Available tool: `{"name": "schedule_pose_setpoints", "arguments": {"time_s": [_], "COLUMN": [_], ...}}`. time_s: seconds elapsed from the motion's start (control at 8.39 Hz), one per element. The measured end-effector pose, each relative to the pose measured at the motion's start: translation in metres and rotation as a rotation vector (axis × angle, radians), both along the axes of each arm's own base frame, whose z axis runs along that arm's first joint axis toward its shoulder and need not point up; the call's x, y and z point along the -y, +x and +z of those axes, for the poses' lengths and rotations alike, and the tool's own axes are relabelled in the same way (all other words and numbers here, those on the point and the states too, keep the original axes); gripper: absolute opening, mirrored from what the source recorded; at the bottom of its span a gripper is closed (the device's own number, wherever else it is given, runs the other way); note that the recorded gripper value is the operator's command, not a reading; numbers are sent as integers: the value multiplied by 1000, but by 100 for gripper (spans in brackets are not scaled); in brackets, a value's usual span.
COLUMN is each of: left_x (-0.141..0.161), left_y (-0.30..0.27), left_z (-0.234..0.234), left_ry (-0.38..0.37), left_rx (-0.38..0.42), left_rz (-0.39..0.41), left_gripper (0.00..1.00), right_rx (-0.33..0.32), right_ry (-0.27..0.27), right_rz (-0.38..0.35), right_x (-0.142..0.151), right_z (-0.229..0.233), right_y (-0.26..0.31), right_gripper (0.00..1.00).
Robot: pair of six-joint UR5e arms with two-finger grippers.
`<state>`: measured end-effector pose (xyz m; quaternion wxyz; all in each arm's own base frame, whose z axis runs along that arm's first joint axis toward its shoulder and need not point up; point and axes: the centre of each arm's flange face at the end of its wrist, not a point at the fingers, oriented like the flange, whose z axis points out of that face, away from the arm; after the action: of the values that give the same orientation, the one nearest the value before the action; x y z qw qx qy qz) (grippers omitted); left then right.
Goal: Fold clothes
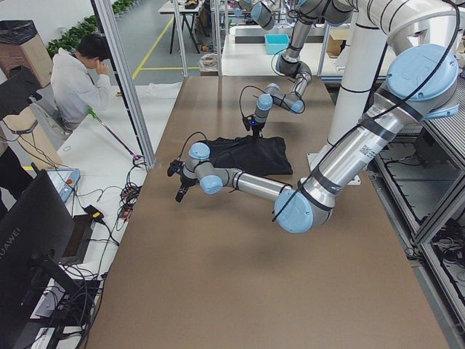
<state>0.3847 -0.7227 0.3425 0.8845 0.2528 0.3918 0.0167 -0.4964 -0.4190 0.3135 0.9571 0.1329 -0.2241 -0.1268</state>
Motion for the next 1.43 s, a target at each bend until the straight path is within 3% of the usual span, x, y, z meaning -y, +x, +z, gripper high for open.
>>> {"name": "schedule_pose_setpoints", "arguments": {"time_s": [0.36,0.71,1.43], "left_x": [0,0,0], "left_y": [0,1,2], "left_z": [0,-1,-1], "left_ry": [0,0,0], "left_rx": [0,0,0], "left_rz": [0,1,2], "left_gripper": [100,100,100], "right_rx": [1,-16,-33], "right_ry": [11,1,26], "right_rz": [44,70,45], "right_x": [34,80,114], "right_z": [-14,-29,-12], "right_y": [8,-28,-28], "right_gripper": [94,94,94]}}
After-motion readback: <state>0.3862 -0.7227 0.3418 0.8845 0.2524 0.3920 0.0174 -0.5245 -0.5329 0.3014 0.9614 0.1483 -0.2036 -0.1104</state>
